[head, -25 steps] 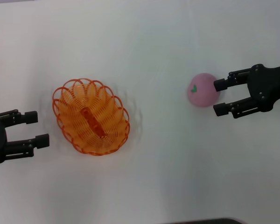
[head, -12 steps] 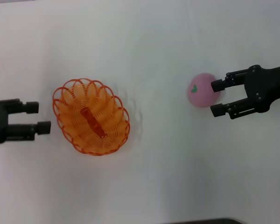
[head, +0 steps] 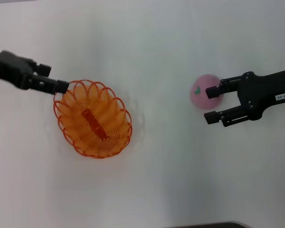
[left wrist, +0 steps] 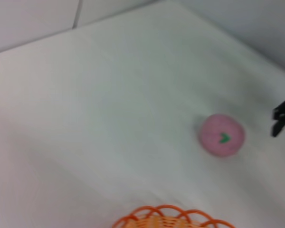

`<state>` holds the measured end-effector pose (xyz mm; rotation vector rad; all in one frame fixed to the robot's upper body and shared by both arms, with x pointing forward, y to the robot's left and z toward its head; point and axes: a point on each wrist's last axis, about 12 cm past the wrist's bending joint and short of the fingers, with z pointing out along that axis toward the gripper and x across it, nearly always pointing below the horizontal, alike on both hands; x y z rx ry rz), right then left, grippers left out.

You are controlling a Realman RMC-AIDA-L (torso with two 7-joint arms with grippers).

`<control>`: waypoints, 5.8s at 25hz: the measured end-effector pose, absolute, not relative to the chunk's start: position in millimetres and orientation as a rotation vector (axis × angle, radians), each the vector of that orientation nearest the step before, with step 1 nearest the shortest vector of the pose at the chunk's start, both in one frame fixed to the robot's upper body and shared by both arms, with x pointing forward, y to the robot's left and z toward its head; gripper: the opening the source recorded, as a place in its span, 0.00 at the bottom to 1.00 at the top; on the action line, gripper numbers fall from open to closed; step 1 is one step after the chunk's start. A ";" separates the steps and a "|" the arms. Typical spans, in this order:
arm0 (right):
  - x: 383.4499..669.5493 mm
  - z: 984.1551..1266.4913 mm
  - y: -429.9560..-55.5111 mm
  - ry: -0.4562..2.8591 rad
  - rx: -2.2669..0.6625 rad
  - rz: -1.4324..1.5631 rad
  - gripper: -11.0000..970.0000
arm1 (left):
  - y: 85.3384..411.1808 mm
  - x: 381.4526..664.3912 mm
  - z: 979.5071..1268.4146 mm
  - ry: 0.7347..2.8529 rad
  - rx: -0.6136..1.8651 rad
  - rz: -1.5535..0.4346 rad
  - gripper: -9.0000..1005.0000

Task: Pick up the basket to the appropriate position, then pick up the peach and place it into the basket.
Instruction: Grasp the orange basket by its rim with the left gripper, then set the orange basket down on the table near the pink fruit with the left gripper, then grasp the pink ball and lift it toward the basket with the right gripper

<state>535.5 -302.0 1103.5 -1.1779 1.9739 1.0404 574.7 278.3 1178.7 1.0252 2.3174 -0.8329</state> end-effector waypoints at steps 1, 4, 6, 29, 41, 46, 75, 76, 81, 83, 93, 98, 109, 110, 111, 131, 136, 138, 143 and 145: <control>535.1 1102.9 -301.1 1.971 -1.181 1.041 0.85 | 272.8 580.2 1181.4 2.330 1.048 -0.797 0.81; 534.2 1100.9 -299.0 1.960 -1.189 1.037 0.85 | 256.6 595.6 1185.7 2.362 1.097 -0.688 0.81; 533.9 1099.5 -298.1 1.957 -1.189 1.031 0.85 | 246.7 606.6 1183.2 2.401 1.118 -0.582 0.81; 534.5 1096.2 -293.4 1.950 -1.195 1.020 0.85 | 199.4 622.8 1116.9 2.528 1.292 -0.365 0.73; 533.0 1092.6 -291.0 1.960 -1.194 1.027 0.85 | 196.8 619.3 1124.2 2.508 1.331 -0.407 0.44; 532.9 1090.5 -291.8 1.973 -1.192 1.019 0.85 | 196.5 618.5 1124.8 2.511 1.329 -0.414 0.22; 541.9 1098.0 -303.3 1.944 -1.108 0.959 0.85 | 245.0 606.7 1174.5 2.654 0.428 -0.694 0.06; 542.5 1098.3 -303.3 1.941 -1.103 0.956 0.85 | 245.0 605.7 1172.0 2.655 0.394 -0.706 0.06; 544.9 1102.8 -303.4 1.913 -1.074 0.961 0.85 | 240.8 601.7 1155.3 2.667 0.260 -0.729 0.06; 545.1 1103.8 -304.0 1.909 -1.075 0.961 0.85 | 240.5 600.5 1148.4 2.672 0.199 -0.721 0.06; 552.0 1111.3 -312.1 1.905 -1.124 0.904 0.85 | 258.3 585.2 1111.9 2.528 -0.161 -0.896 0.06; 554.5 1114.2 -313.4 1.898 -1.145 0.891 0.85 | 263.9 577.1 1098.6 2.504 -0.236 -0.900 0.08; 560.8 1119.2 -312.5 1.896 -1.153 0.869 0.85 | 269.4 576.3 1098.6 2.481 -0.140 -0.833 0.36; 562.3 1121.3 -311.5 1.898 -1.148 0.875 0.85 | 273.8 576.4 1101.6 2.459 -0.109 -0.810 0.40; 562.3 1121.3 -311.5 1.898 -1.148 0.875 0.85 | 278.3 575.6 1105.1 2.433 -0.073 -0.789 0.44; 611.2 1227.2 -289.2 2.085 -1.022 0.762 0.83 | 304.4 496.5 1103.6 1.796 0.865 -0.835 0.76; 609.0 1222.9 -280.0 2.235 -1.171 0.655 0.81 | 301.3 490.6 1089.8 1.807 0.913 -0.849 0.87; 607.4 1217.5 -275.0 2.292 -1.206 0.641 0.81 | 298.8 490.1 1086.7 1.797 0.928 -0.860 0.89; 605.1 1205.0 -259.0 2.396 -1.281 0.583 0.80 | 296.3 491.2 1085.2 1.796 0.976 -0.859 0.89; 606.8 1200.2 -253.9 2.425 -1.292 0.534 0.79 | 295.7 491.9 1085.0 1.800 0.989 -0.858 0.89</control>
